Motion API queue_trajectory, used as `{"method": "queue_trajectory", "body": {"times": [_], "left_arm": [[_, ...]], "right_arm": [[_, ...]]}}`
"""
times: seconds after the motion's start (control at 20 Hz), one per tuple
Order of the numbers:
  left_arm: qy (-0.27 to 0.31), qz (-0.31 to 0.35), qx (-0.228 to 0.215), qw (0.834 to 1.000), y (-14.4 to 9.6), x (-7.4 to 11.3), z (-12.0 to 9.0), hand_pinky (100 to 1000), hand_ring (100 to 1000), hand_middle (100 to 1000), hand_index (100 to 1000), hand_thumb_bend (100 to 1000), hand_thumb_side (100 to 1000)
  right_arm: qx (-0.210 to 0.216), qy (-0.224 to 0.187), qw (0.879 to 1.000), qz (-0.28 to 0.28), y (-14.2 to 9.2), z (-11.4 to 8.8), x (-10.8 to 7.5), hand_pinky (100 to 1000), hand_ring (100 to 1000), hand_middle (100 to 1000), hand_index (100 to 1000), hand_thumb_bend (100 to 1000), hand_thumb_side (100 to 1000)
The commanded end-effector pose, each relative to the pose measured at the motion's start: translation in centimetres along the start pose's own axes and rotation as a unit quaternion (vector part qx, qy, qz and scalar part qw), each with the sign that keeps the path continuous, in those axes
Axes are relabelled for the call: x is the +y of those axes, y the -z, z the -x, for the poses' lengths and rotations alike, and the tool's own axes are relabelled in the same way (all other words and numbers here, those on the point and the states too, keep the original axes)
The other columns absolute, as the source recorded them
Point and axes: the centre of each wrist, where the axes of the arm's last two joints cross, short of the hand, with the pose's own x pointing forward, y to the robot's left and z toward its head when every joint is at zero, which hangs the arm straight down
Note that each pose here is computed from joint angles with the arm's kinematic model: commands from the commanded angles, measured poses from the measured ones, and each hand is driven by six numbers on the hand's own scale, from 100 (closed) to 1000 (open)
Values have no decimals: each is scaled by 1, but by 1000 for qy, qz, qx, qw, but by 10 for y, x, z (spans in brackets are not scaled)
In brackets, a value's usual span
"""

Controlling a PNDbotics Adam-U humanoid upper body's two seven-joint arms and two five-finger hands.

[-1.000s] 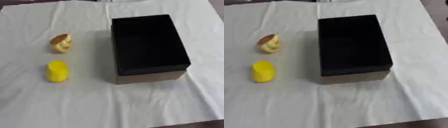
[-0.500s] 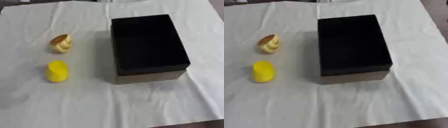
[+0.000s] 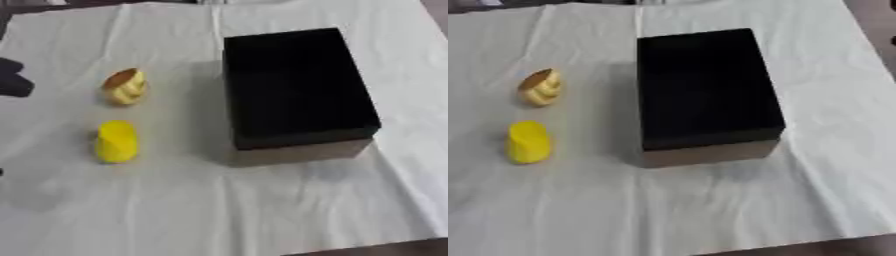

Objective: Pick up objects on the table and place them in the box.

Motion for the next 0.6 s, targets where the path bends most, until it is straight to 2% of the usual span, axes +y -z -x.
{"method": "queue_trajectory", "body": {"times": [0.05,0.6], "left_arm": [[-1,-12,2,1000,10,7,-1,926,1000,866,949,321,365],[-59,-9,-26,998,51,-2,6,925,1000,873,940,273,424]], "right_arm": [[-6,-2,1000,-17,8,-3,-4,959,945,600,882,100,271],[4,5,1000,-18,7,-3,-1,963,948,597,883,100,302]]}}
